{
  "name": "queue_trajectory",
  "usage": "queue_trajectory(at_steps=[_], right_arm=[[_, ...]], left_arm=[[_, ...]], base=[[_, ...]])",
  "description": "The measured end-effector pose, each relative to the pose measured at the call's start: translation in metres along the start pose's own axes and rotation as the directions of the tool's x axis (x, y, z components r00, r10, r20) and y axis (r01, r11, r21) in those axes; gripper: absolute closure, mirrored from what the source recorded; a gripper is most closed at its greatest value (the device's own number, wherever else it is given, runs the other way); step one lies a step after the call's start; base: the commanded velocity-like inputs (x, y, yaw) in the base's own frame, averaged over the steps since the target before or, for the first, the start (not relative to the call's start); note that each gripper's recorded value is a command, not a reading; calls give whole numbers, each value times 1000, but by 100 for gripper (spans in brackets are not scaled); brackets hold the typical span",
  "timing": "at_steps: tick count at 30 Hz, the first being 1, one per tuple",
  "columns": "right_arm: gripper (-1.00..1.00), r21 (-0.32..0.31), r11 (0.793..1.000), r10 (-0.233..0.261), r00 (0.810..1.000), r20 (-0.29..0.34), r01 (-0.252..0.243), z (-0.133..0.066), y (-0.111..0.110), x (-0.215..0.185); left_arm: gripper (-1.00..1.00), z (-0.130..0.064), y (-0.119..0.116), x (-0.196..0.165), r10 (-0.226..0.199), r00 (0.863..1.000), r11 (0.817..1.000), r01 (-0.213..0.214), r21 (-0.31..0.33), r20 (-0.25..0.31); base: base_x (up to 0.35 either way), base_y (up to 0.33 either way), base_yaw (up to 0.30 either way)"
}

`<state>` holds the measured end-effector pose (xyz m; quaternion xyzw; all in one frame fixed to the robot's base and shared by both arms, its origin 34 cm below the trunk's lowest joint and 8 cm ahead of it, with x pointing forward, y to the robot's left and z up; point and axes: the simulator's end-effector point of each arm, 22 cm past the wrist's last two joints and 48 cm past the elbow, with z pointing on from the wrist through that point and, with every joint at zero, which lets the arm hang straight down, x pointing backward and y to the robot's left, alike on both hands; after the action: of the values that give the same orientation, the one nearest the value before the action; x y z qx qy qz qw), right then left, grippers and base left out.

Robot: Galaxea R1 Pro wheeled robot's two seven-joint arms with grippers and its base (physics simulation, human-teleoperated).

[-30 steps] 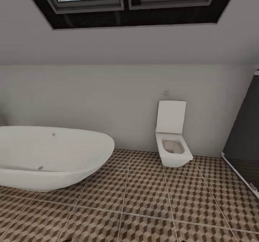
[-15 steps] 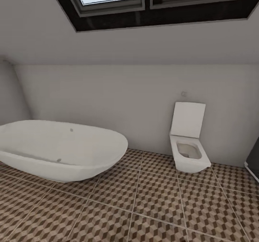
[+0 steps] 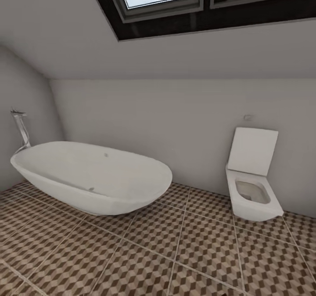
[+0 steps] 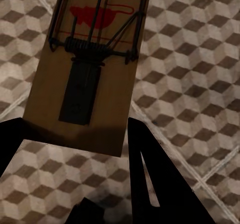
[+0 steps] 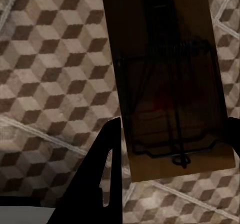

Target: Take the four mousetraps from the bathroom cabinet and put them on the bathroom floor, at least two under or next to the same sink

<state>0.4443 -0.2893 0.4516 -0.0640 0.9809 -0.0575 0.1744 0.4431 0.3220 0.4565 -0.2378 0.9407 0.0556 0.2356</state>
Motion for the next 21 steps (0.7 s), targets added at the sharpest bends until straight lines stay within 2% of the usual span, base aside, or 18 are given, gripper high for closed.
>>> queue_trajectory(at_steps=[21], right_arm=[[100, -7, 1000, -1, 1000, 4, 1, 0, 6, -2]], left_arm=[[100, 1, 10, -3, 2, 1000, 1000, -1, -14, 4]], base=[[0, 0, 271]])
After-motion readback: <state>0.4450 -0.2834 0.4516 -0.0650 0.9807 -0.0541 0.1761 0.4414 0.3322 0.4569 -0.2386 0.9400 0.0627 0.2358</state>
